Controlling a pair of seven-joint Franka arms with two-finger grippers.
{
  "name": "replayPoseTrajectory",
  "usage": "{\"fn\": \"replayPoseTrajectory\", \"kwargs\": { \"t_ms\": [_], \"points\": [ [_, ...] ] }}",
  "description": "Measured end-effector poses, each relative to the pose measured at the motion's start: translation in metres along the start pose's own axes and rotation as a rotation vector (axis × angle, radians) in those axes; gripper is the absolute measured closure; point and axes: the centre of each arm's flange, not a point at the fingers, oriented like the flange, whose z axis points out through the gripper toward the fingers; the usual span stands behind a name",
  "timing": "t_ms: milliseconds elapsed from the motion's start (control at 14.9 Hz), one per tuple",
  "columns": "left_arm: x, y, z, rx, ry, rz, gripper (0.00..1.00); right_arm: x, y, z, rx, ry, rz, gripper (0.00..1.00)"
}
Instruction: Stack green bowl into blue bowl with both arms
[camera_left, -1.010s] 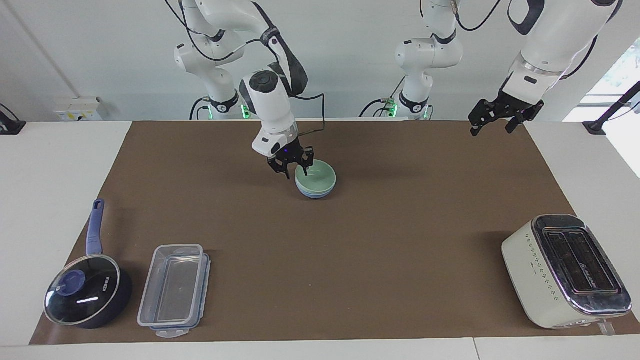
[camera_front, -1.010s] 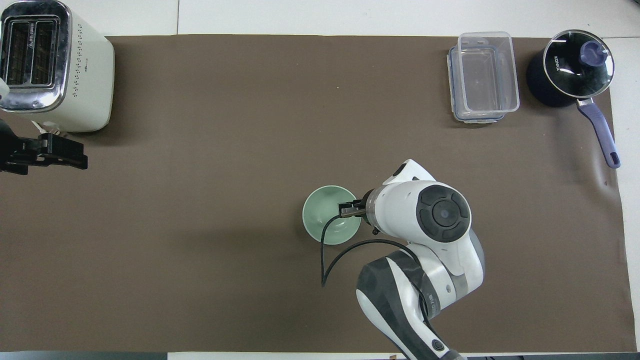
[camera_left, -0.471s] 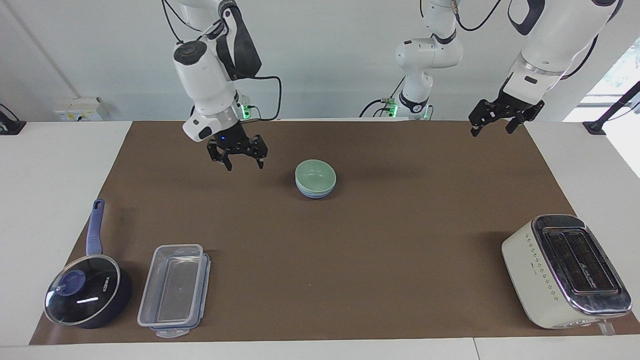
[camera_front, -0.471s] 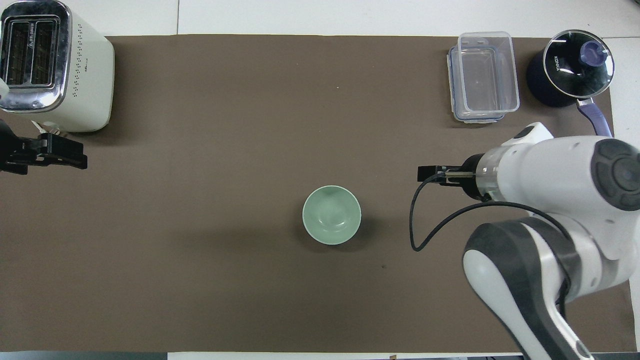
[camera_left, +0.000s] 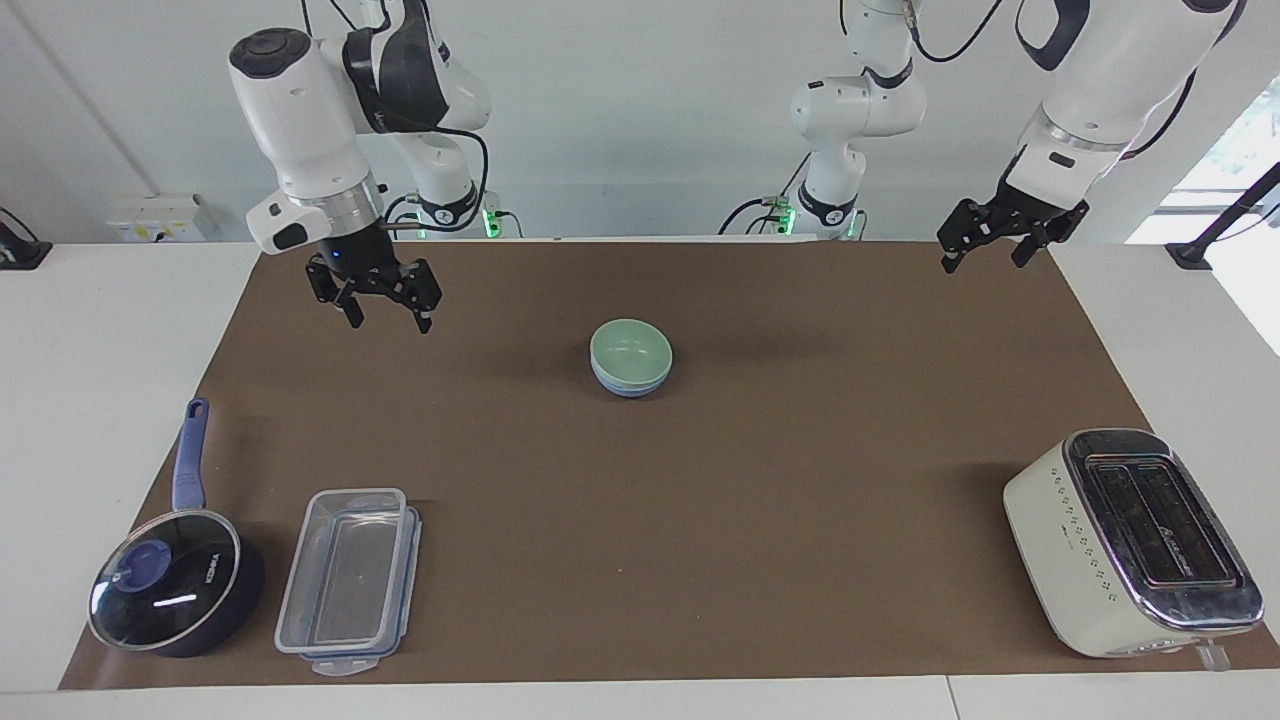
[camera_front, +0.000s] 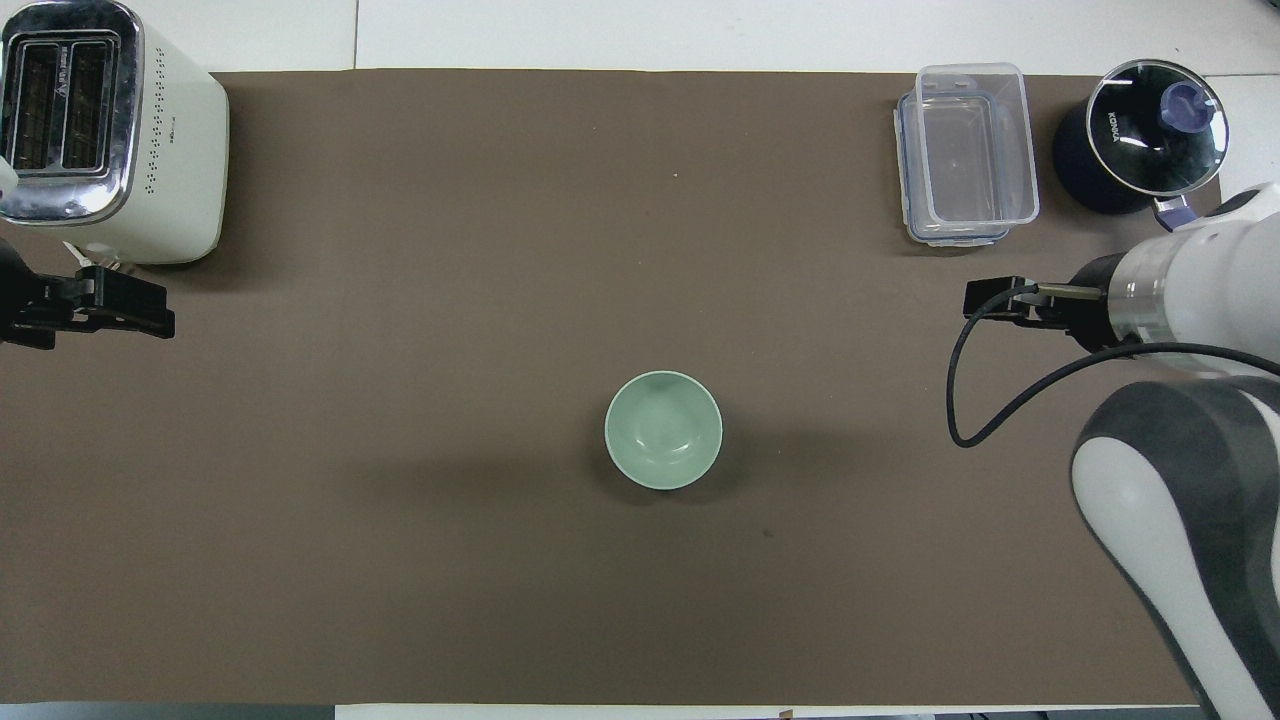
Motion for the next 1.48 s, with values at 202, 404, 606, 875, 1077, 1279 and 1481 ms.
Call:
{"fn": "replayPoseTrajectory", "kwargs": {
  "t_ms": [202, 404, 606, 875, 1077, 1279, 1481],
  "points": [
    [0.0, 0.0, 0.0, 0.0, 0.0, 0.0, 0.0, 0.014, 0.012, -0.027, -0.01, -0.021, -0.005, 0.0],
    [0.0, 0.0, 0.0, 0.0, 0.0, 0.0, 0.0, 0.021, 0.023, -0.038, -0.019, -0.048, -0.04, 0.0],
    [0.0, 0.0, 0.0, 0.0, 0.0, 0.0, 0.0, 0.021, 0.03, -0.05, -0.029, -0.082, -0.081, 0.0],
    [0.0, 0.0, 0.0, 0.0, 0.0, 0.0, 0.0, 0.018, 0.027, -0.063, -0.067, -0.128, -0.134, 0.0],
    [0.0, 0.0, 0.0, 0.0, 0.0, 0.0, 0.0, 0.019, 0.023, -0.062, -0.102, -0.133, -0.171, 0.0],
    [0.0, 0.0, 0.0, 0.0, 0.0, 0.0, 0.0, 0.018, 0.016, -0.06, -0.106, -0.136, -0.185, 0.0],
    [0.0, 0.0, 0.0, 0.0, 0.0, 0.0, 0.0, 0.019, 0.015, -0.058, -0.106, -0.138, -0.187, 0.0]
  ]
}}
